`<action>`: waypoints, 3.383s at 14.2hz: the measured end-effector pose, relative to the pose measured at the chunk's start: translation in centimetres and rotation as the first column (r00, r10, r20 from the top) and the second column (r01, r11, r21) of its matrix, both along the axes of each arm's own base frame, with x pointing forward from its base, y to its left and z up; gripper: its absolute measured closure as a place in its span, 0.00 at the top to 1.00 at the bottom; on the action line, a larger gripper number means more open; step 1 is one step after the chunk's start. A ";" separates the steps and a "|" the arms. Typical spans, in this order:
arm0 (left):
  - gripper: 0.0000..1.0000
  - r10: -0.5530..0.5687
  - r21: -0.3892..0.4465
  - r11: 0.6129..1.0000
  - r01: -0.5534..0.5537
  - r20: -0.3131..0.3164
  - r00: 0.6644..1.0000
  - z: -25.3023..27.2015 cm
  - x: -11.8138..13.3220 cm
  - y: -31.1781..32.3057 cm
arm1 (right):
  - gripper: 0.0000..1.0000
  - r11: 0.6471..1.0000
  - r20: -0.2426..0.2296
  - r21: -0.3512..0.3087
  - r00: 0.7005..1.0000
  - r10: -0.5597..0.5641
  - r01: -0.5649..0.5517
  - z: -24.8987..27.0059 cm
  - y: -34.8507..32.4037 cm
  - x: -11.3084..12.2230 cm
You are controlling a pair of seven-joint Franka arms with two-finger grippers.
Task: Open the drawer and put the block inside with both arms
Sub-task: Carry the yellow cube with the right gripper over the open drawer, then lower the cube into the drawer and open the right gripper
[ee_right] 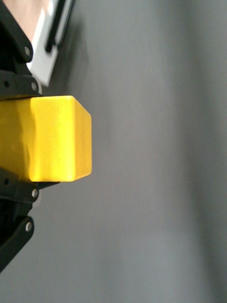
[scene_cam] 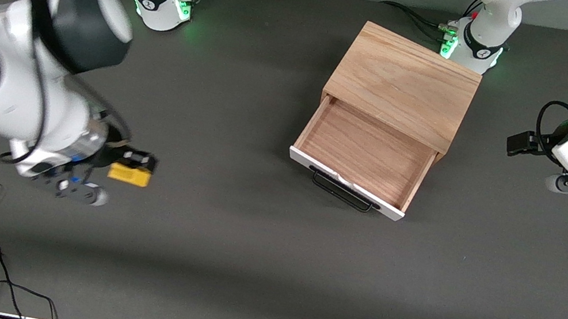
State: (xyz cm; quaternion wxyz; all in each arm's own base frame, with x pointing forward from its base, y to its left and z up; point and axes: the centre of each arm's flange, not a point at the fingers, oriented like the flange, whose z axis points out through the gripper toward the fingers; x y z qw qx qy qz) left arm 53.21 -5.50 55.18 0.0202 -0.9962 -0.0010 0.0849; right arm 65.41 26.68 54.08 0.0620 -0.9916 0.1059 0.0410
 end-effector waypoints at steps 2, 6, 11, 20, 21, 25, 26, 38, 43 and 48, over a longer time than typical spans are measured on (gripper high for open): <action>1.00 -0.020 -0.006 1.000 0.020 0.016 1.000 0.2 0.1 1.2 | 0.55 0.998 0.029 0.040 0.998 -0.052 0.051 1.1 4.4 -1.5; 1.00 0.005 -0.017 1.000 -0.004 0.043 0.999 0.7 0.5 3.7 | 0.55 0.989 0.067 0.103 0.991 -0.117 0.110 -0.4 13.5 -4.1; 1.00 0.002 -0.025 1.000 0.000 0.061 0.998 0.9 0.8 3.6 | 0.55 0.992 0.052 0.104 0.996 -0.079 0.073 -6.1 22.1 -7.5; 1.00 -0.024 -0.043 0.999 0.028 0.091 0.996 2.1 1.3 3.0 | 0.55 0.997 0.042 0.024 0.996 -0.080 0.079 -16.5 33.3 -15.3; 1.00 -0.025 -0.043 0.999 0.029 0.093 0.995 2.2 1.4 2.9 | 0.55 0.996 0.037 0.022 0.995 -0.089 0.088 -17.9 33.9 -15.7; 1.00 -0.040 -0.042 0.998 0.044 0.093 0.995 2.1 1.9 2.2 | 0.55 0.990 0.029 0.004 0.990 -0.139 0.139 -20.7 34.5 -16.0; 1.00 -0.049 -0.042 0.998 0.053 0.090 0.995 1.9 2.1 1.7 | 0.55 0.989 0.027 0.005 0.988 -0.151 0.151 -20.8 34.7 -16.1; 1.00 -0.049 -0.041 0.998 0.053 0.089 0.995 1.8 2.3 1.8 | 0.55 0.980 0.017 -0.009 0.980 -0.197 0.197 -24.3 37.5 -19.3; 1.00 -0.048 -0.041 0.998 0.052 0.089 0.995 1.9 2.3 1.9 | 0.56 0.981 0.018 -0.004 0.981 -0.196 0.196 -24.3 37.9 -19.8; 1.00 -0.089 -0.044 0.995 0.094 0.092 0.992 2.1 2.3 2.2 | 0.70 0.978 0.017 -0.003 0.978 -0.207 0.207 -24.4 38.0 -20.0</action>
